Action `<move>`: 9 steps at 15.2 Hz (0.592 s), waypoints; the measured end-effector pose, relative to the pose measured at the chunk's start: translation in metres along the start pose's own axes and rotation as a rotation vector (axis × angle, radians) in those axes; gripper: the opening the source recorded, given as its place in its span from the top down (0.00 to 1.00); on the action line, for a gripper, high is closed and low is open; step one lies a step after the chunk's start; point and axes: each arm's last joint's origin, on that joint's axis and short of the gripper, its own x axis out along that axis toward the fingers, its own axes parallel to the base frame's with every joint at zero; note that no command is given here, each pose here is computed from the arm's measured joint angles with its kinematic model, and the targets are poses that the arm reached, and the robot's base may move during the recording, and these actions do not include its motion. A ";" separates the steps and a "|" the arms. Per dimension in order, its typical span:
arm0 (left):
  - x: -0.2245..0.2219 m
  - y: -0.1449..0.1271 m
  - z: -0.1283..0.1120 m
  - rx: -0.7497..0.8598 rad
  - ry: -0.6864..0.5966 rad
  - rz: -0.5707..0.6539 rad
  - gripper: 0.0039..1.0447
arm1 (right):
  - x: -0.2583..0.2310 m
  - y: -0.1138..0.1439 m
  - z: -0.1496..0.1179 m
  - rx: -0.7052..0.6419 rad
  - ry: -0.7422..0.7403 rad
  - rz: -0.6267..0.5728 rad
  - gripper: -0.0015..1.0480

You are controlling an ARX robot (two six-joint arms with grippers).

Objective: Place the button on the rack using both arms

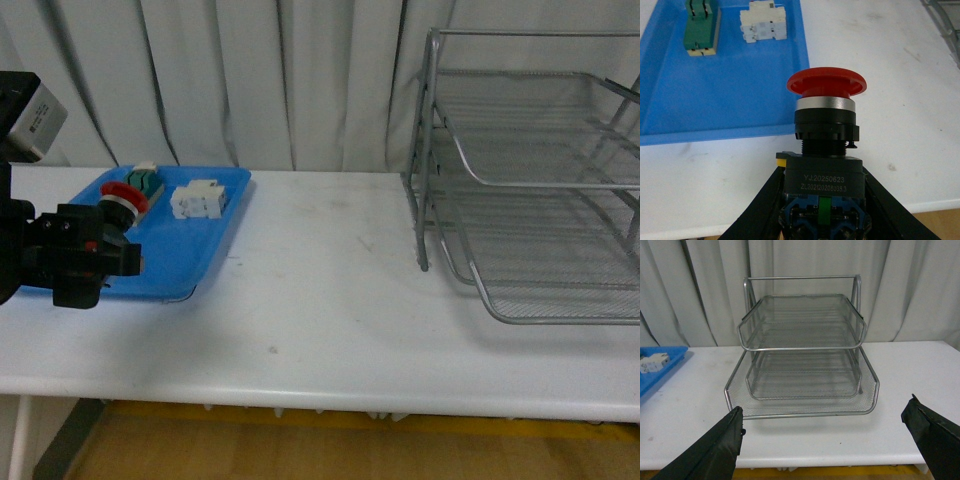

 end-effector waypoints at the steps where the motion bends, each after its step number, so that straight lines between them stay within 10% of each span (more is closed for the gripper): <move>1: 0.000 -0.003 0.000 -0.008 -0.003 -0.013 0.66 | 0.000 0.000 0.000 0.000 0.000 0.000 0.06; 9: -0.001 0.002 0.000 -0.024 -0.004 -0.012 0.66 | 0.000 0.000 0.000 0.000 0.000 0.000 0.06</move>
